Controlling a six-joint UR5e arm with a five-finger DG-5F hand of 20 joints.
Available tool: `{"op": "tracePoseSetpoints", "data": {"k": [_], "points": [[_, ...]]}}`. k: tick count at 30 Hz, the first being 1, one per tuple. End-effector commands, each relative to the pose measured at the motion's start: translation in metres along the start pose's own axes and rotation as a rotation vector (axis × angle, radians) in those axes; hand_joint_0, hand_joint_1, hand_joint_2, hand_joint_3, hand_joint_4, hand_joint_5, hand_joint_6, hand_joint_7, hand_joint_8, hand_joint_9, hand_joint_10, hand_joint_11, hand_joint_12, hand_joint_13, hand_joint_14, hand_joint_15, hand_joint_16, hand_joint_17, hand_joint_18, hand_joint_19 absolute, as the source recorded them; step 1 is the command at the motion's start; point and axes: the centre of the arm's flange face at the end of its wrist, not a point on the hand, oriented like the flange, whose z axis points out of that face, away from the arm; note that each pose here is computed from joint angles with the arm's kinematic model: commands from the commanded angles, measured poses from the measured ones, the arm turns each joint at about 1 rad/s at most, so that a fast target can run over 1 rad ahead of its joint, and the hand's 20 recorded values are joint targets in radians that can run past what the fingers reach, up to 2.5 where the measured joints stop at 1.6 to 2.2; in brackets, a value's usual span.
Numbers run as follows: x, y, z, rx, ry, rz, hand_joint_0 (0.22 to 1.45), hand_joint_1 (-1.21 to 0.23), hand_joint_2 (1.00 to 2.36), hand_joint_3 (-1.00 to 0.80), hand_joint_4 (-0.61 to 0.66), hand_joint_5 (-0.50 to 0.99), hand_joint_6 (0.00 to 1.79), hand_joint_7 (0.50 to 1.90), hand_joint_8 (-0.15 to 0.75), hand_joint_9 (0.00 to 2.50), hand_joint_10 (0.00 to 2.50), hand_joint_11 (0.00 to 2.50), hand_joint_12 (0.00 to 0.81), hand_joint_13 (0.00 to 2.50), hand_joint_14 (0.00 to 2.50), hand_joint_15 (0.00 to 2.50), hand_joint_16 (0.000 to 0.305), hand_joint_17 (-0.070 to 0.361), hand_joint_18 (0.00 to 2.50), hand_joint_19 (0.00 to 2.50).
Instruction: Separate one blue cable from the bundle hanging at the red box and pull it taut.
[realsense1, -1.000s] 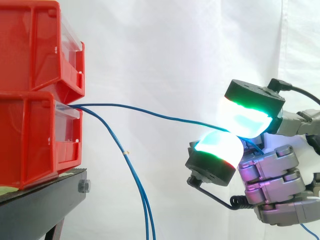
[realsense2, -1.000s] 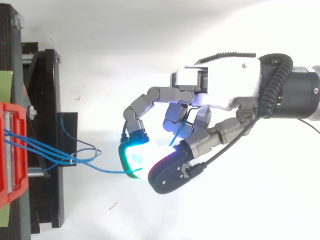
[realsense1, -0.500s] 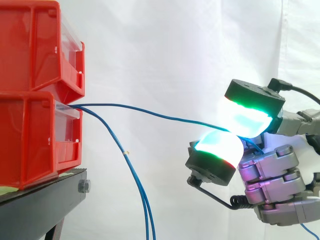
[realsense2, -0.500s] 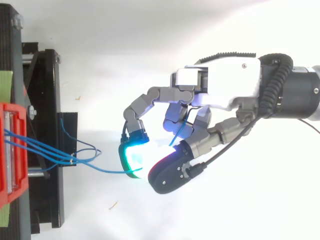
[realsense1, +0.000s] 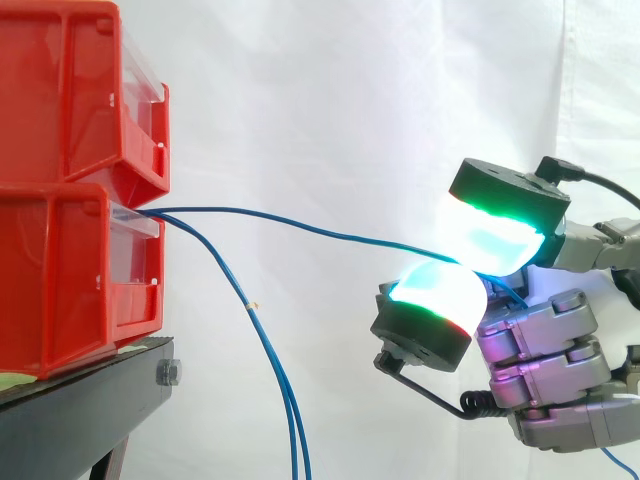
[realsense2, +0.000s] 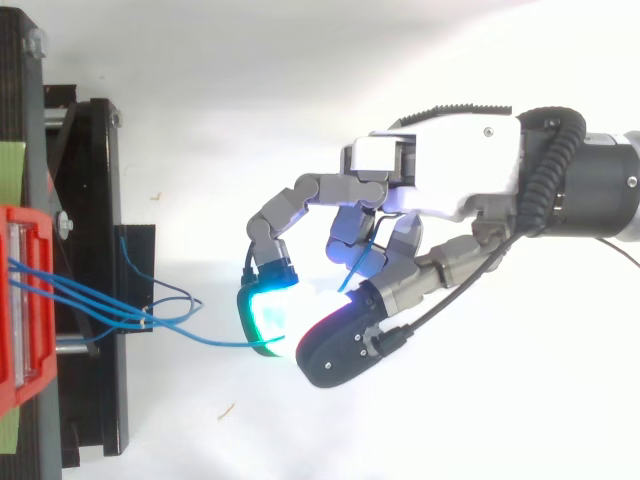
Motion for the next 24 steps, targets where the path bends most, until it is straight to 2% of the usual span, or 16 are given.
{"op": "tracePoseSetpoints", "data": {"k": [1, 24], "points": [[0.0, -0.0006, -0.0003, 0.001, 0.0, 0.0, 0.64, -0.73, 1.02, -0.07, -0.1, -0.16, 0.88, 1.16, 0.312, 1.21, 1.95, 1.72, 0.361, 1.19, 1.99, 1.69, 0.05, 0.112, 1.46, 1.25], [0.0, 0.0001, 0.0002, 0.0, 0.0, 0.0, 0.64, -0.73, 1.02, -0.08, -0.1, -0.16, 0.88, 1.16, 0.317, 1.22, 1.93, 1.74, 0.361, 1.19, 1.99, 1.69, 0.049, 0.111, 1.46, 1.25]]}}
